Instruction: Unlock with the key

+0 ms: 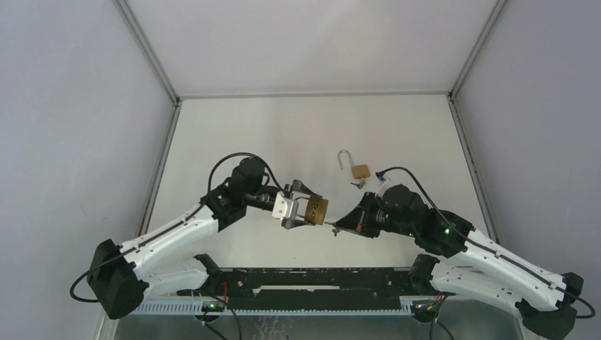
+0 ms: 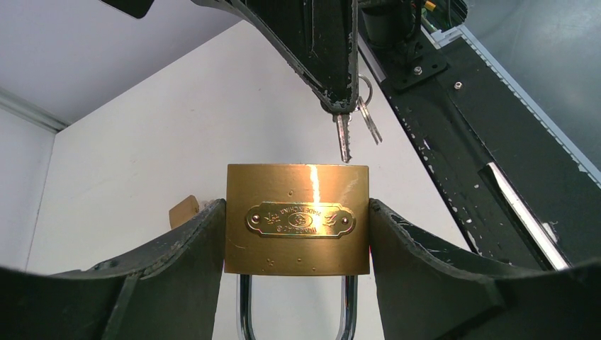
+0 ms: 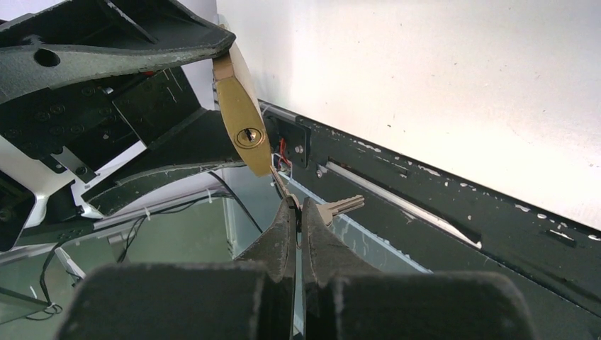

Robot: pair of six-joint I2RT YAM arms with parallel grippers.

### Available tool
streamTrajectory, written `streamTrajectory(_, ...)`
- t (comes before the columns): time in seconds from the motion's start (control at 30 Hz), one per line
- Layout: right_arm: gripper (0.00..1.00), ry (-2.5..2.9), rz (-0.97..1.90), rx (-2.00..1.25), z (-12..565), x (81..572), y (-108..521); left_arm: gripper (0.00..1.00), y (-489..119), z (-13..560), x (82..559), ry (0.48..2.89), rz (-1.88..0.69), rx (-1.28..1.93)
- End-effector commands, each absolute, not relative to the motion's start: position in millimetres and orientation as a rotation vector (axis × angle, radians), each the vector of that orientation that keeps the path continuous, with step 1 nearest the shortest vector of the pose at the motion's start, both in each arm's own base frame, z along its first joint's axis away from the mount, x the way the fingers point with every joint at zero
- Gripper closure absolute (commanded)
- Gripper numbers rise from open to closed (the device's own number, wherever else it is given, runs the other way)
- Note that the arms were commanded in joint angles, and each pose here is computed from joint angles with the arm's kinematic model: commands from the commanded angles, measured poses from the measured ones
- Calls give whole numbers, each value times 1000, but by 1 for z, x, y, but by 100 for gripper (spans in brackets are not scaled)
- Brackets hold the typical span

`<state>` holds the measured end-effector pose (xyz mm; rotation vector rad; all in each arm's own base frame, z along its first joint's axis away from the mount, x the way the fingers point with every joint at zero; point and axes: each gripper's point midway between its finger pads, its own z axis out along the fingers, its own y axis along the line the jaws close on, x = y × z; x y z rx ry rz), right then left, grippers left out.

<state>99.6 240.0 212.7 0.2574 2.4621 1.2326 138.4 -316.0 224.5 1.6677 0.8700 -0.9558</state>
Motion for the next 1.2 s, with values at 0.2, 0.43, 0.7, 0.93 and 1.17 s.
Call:
streamTrajectory(0.2, 100, 2324, 1295, 265, 238, 109, 240, 100, -321, 255, 132, 720, -932, 1625)
streamTrajectory(0.43, 100, 2297, 1305, 264, 242, 112, 241, 100, -322, 256, 131, 718, -938, 1625)
streamTrajectory(0.7, 100, 2307, 1292, 257, 239, 114, 245, 100, -323, 256, 128, 713, -948, 1628)
streamTrajectory(0.93, 100, 2302, 1249, 274, 235, 120, 242, 100, -324, 256, 127, 713, -951, 1626)
streamTrajectory(1.17, 100, 2313, 1237, 258, 232, 119, 243, 100, -324, 256, 127, 714, -954, 1624)
